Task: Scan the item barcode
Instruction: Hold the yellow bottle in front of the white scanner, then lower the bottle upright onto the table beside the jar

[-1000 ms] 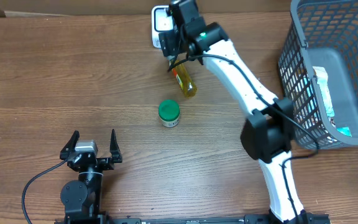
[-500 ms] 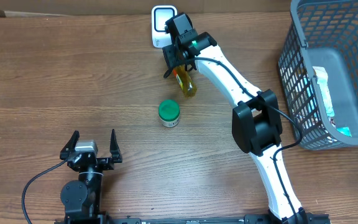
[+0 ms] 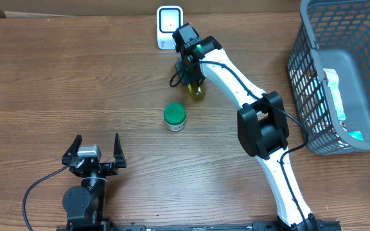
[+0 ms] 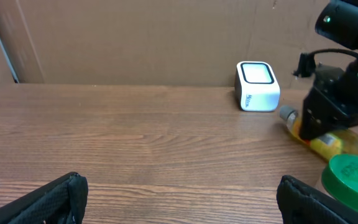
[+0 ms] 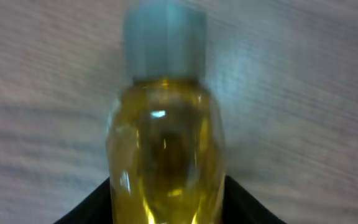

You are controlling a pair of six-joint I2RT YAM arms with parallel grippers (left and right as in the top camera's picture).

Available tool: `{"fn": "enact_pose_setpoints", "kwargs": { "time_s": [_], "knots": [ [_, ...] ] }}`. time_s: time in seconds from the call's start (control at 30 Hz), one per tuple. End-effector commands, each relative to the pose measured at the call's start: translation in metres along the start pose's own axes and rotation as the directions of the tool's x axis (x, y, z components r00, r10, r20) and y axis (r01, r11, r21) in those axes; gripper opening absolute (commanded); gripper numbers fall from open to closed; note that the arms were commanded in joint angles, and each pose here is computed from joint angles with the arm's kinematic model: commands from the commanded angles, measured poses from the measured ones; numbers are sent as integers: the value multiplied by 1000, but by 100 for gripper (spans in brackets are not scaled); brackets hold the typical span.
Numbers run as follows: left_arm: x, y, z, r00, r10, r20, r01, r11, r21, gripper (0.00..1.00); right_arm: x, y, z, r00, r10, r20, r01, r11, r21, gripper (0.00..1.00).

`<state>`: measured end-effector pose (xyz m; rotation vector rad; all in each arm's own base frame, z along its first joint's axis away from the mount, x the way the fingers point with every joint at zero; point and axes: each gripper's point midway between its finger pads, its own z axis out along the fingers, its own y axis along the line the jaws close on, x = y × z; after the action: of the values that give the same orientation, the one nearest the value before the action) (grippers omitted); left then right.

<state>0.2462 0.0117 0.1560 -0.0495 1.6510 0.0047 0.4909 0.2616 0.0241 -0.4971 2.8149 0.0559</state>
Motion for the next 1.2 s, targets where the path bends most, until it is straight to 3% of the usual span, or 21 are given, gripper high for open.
{"fn": "enact_pose_setpoints", "kwargs": {
  "time_s": [0.0,0.4,0.57,0.7,0.87,1.0,1.17],
  "knots": [
    [0,2,0,1000,1,6,-1,1000,-11,99,2,0,-21,1000,5,-5,-5,1000,-1,43],
    [0,2,0,1000,1,6,-1,1000,-11,100,73,-11,-36,948,133,-290,-120,991,60,43],
    [0,2,0,1000,1,6,-1,1000,-11,100,94,-10,-45,916,132,-379,-118,991,61,56],
    [0,2,0,1000,1,6,-1,1000,-11,100,74,-22,-57,940,146,-307,-130,989,72,68],
    [0,2,0,1000,1,6,-1,1000,-11,99,7,-33,-102,982,179,-65,-178,984,18,82],
    [0,2,0,1000,1,6,-1,1000,-11,100,-42,-42,-132,971,192,146,-193,981,-6,86],
    [0,2,0,1000,1,6,-1,1000,-11,100,-50,-41,-120,971,171,168,-173,985,-5,86]
  ]
}}
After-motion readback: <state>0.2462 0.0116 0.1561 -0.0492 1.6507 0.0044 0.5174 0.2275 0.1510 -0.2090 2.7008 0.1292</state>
